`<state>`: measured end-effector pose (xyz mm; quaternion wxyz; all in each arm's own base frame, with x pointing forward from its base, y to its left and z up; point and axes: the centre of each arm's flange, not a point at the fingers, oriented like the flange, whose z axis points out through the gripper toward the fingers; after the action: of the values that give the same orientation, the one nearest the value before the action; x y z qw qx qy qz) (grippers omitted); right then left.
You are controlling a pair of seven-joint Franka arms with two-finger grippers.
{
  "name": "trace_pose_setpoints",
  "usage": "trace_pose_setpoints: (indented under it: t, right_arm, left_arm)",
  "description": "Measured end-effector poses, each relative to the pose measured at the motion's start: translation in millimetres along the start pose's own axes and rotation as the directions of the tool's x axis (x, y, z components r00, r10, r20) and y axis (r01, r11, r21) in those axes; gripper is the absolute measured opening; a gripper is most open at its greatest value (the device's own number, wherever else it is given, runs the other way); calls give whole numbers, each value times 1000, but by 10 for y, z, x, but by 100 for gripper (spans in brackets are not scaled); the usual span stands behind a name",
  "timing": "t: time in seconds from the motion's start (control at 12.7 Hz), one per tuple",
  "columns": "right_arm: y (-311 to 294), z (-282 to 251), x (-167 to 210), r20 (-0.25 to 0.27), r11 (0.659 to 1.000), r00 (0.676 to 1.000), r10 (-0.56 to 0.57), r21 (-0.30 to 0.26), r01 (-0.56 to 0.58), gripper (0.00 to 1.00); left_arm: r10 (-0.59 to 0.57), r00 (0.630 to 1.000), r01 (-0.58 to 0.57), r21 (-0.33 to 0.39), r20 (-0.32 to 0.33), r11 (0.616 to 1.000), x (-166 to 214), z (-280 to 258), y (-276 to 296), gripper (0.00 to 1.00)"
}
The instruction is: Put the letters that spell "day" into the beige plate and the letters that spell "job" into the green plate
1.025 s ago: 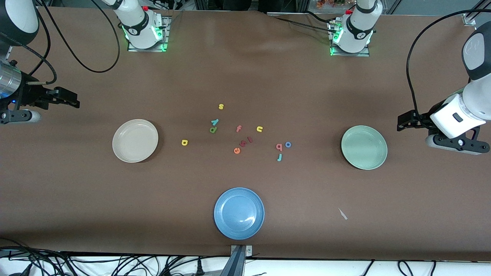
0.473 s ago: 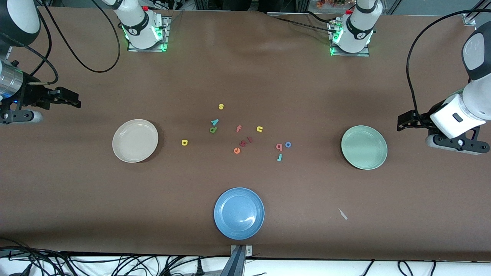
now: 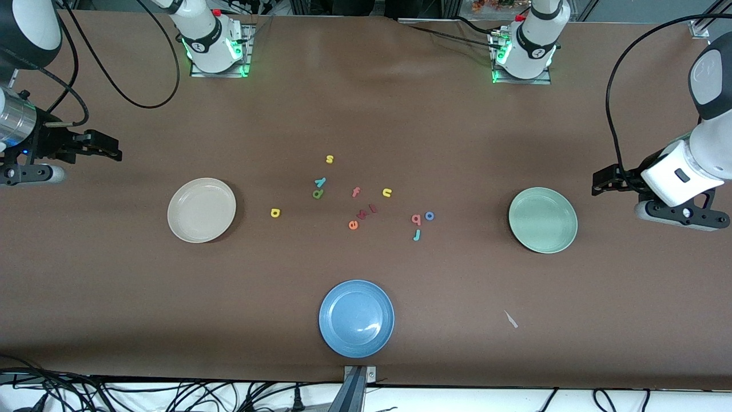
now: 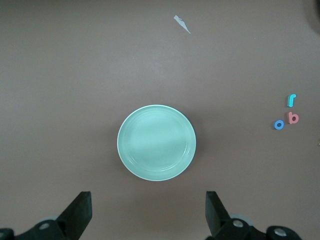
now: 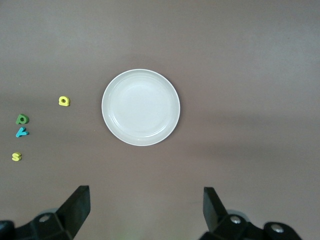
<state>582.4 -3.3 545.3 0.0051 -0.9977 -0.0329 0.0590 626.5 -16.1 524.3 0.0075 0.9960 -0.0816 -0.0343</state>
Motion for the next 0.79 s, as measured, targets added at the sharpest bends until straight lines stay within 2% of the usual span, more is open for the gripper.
trace_pose_setpoints:
  t: [0.79]
  right_arm:
    - [-1,20,-3,4,1000,1000,0,1,0,100]
  left_arm:
    - [0,1000,0,0,1,1000,-1,1,0,100]
